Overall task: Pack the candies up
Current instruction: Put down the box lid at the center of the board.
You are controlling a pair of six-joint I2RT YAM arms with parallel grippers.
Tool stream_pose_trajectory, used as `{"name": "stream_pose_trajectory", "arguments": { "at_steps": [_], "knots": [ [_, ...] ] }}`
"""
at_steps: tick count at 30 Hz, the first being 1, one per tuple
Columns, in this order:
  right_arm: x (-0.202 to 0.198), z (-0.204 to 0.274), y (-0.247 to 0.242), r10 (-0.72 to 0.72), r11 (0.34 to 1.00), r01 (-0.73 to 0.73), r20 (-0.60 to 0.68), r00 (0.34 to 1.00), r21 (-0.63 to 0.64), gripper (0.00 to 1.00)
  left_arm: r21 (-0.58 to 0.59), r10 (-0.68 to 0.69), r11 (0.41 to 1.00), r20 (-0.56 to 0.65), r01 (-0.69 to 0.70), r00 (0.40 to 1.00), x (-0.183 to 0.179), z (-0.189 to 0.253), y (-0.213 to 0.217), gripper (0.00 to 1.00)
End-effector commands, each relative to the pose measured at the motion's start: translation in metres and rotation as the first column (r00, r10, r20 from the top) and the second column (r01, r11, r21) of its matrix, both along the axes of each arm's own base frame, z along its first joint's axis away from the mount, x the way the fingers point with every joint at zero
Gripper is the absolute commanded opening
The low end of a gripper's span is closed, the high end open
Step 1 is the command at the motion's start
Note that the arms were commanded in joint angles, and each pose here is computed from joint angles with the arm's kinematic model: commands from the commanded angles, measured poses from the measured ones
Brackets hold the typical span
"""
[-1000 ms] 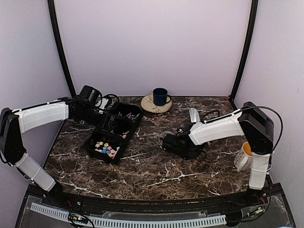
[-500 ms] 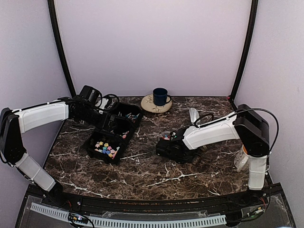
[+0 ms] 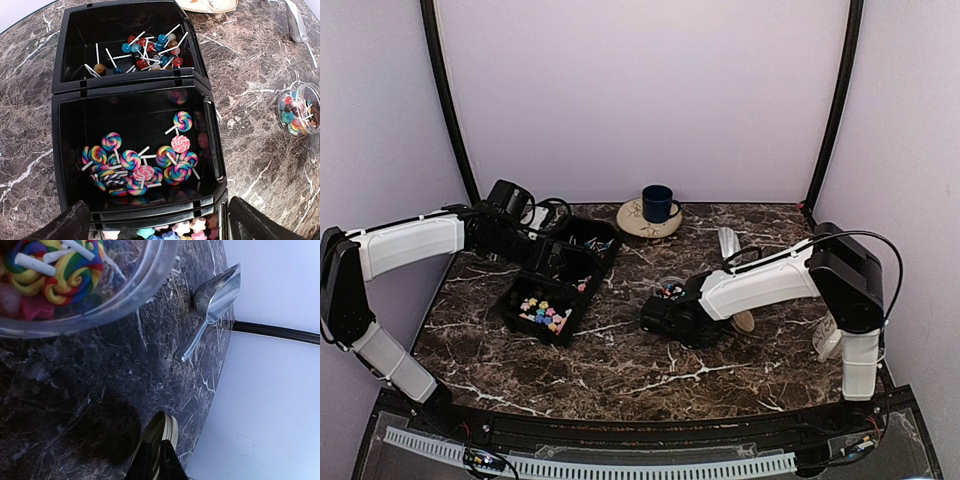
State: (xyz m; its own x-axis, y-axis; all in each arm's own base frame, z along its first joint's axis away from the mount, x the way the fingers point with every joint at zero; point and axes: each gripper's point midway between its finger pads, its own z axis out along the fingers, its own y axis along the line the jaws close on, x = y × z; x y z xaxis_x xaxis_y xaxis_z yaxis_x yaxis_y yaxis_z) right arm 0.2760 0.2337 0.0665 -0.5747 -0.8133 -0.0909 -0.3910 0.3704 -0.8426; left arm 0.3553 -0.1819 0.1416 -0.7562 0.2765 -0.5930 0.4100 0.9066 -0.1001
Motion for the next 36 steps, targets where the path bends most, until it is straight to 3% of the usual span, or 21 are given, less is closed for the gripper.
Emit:
{"name": "stream_pose_trajectory", "arguments": {
  "at_steps": [1,10,14,20,30,36],
  "knots": [
    [-0.003,0.005,0.015,0.018,0.995,-0.016,-0.013,1.0,0.103,0.12,-0.016,0.004,1.0,0.015,-0.004,1.0,-0.002,0.008,-0.001,0.99],
    [-0.006,0.002,0.026,0.044,0.978,-0.033,-0.048,0.998,0.207,0.33,-0.028,0.005,1.0,0.037,-0.004,0.999,-0.002,0.012,-0.001,0.99],
    [-0.005,0.008,0.035,0.059,0.948,-0.037,-0.061,0.996,0.317,0.4,-0.049,-0.008,0.999,0.061,0.011,0.998,-0.003,0.018,-0.004,0.99],
    [0.002,0.025,0.041,0.071,0.853,-0.013,-0.091,0.993,0.522,0.45,-0.11,-0.056,0.991,0.145,0.072,0.988,-0.006,0.036,-0.018,0.99],
    [0.012,0.056,0.027,0.086,0.656,0.006,-0.082,0.993,0.755,0.51,-0.254,-0.141,0.937,0.357,0.241,0.923,-0.021,0.1,-0.055,0.99],
    [0.017,0.073,0.018,0.074,0.565,-0.008,-0.041,0.996,0.825,0.53,-0.235,-0.209,0.921,0.376,0.311,0.903,-0.035,0.097,-0.099,0.99]
  ]
}}
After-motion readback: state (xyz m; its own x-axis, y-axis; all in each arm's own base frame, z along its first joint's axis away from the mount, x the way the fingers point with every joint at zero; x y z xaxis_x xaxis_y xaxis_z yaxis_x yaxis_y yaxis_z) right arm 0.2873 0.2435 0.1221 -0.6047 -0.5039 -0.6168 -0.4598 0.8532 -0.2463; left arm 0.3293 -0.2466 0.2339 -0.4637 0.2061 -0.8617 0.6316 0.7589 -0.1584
